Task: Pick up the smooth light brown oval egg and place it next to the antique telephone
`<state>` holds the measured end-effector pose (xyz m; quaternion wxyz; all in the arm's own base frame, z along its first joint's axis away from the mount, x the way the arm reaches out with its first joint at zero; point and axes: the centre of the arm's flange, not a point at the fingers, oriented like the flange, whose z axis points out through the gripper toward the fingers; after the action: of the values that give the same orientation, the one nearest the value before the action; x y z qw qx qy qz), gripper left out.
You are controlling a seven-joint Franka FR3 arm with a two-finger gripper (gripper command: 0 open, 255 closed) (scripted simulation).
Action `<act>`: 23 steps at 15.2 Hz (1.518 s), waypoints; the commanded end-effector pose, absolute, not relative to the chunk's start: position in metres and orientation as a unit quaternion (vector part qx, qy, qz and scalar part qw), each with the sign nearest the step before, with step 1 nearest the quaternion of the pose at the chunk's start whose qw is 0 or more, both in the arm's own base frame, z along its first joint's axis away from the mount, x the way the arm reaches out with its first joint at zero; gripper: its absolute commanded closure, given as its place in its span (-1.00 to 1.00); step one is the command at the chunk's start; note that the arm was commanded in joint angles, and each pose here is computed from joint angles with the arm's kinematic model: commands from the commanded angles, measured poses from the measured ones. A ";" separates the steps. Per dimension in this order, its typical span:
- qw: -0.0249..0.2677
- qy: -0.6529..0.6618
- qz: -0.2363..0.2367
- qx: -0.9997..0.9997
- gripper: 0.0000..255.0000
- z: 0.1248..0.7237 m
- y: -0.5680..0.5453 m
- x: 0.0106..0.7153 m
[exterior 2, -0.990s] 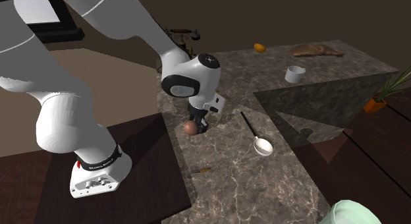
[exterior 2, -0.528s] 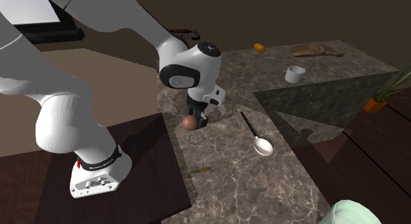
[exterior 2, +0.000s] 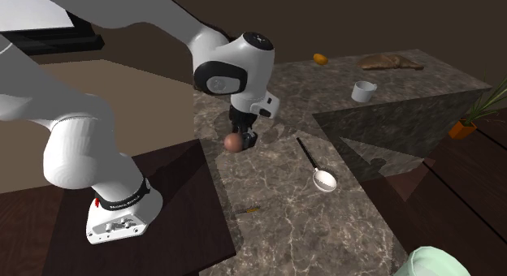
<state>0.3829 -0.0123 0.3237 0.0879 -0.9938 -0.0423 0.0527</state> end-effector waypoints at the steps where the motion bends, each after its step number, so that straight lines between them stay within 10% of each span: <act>1: 0.088 -0.042 0.053 -0.994 1.00 0.335 -0.013 0.382; 23: 0.088 -0.042 0.053 -0.994 1.00 0.451 -0.013 0.382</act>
<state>0.3815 -0.0115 0.4455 0.0878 -0.9938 -0.0423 0.0528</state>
